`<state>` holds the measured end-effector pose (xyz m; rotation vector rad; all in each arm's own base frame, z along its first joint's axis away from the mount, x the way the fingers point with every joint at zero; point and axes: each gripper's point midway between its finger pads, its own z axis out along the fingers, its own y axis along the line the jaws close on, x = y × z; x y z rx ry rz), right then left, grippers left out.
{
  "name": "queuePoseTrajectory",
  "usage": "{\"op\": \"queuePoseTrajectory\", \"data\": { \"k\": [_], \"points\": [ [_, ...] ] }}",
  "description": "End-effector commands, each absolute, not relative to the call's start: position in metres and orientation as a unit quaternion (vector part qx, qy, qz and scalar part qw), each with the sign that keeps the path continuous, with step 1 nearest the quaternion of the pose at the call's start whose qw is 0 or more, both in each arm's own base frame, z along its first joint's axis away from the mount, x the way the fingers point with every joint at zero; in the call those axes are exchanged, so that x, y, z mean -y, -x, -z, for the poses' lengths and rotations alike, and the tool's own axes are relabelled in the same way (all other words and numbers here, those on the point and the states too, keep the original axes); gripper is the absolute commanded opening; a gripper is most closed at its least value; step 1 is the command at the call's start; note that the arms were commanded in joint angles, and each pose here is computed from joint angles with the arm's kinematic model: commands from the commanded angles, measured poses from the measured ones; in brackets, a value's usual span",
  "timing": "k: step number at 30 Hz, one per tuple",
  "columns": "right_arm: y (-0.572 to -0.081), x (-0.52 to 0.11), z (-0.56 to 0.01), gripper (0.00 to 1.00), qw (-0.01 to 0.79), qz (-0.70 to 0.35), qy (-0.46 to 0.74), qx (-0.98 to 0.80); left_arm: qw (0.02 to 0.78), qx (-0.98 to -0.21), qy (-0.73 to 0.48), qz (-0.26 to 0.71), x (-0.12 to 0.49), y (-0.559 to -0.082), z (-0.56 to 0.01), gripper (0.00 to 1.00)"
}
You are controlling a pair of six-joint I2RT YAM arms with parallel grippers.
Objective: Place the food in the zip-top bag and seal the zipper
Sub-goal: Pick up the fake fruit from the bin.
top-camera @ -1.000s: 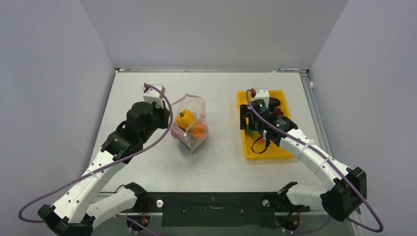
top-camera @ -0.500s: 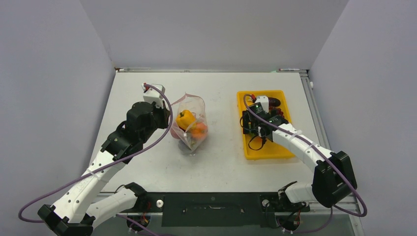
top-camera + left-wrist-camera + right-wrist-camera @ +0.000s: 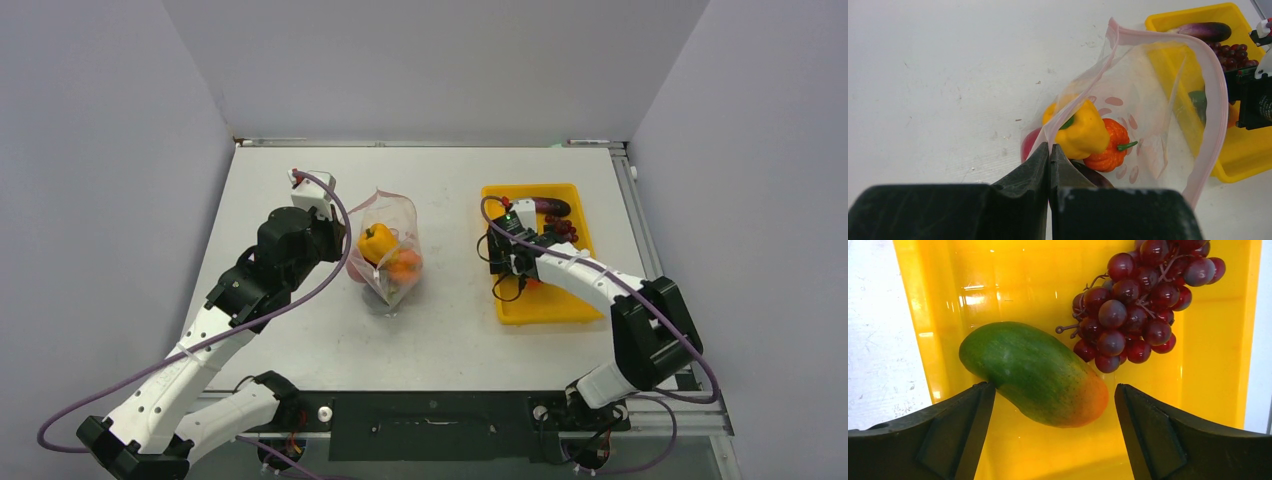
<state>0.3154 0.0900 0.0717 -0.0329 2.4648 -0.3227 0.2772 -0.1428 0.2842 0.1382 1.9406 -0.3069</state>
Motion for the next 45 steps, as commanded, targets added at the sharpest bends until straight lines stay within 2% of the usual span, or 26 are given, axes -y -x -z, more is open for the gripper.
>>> {"op": "queuePoseTrajectory", "data": {
  "k": [1, 8, 14, 17, 21, 26, 32, 39, 45],
  "points": [
    [-0.333, -0.092, -0.075, 0.95, 0.343, 0.128, 0.002, -0.931, 0.579, -0.801, -0.055, 0.142, 0.144, -0.281, -0.309, 0.00],
    [-0.342, -0.092, -0.062, 0.95, 0.334, 0.115, -0.012, -0.935, 0.580, -0.800, -0.055, 0.143, 0.144, -0.280, -0.310, 0.00],
    [-0.342, -0.093, -0.059, 0.90, 0.332, 0.105, -0.014, -0.937, 0.579, -0.800, -0.056, 0.144, 0.144, -0.280, -0.310, 0.00],
    [-0.340, -0.093, -0.060, 0.82, 0.333, 0.100, -0.016, -0.938, 0.580, -0.800, -0.056, 0.144, 0.144, -0.280, -0.310, 0.00],
    [-0.338, -0.096, -0.060, 0.65, 0.335, 0.088, -0.016, -0.938, 0.579, -0.800, -0.056, 0.144, 0.144, -0.280, -0.309, 0.00],
    [-0.335, -0.096, -0.067, 0.34, 0.339, 0.082, -0.018, -0.937, 0.579, -0.800, -0.055, 0.144, 0.144, -0.280, -0.309, 0.00],
    [-0.341, -0.098, -0.106, 0.15, 0.377, 0.072, -0.028, -0.923, 0.579, -0.801, -0.055, 0.142, 0.144, -0.281, -0.309, 0.00],
    [-0.344, -0.124, -0.181, 0.13, 0.448, 0.027, -0.022, -0.893, 0.576, -0.803, -0.055, 0.140, 0.145, -0.282, -0.306, 0.00],
    [-0.338, -0.168, -0.247, 0.13, 0.506, -0.065, 0.004, -0.860, 0.576, -0.804, -0.055, 0.139, 0.144, -0.282, -0.306, 0.00]
  ]
}}
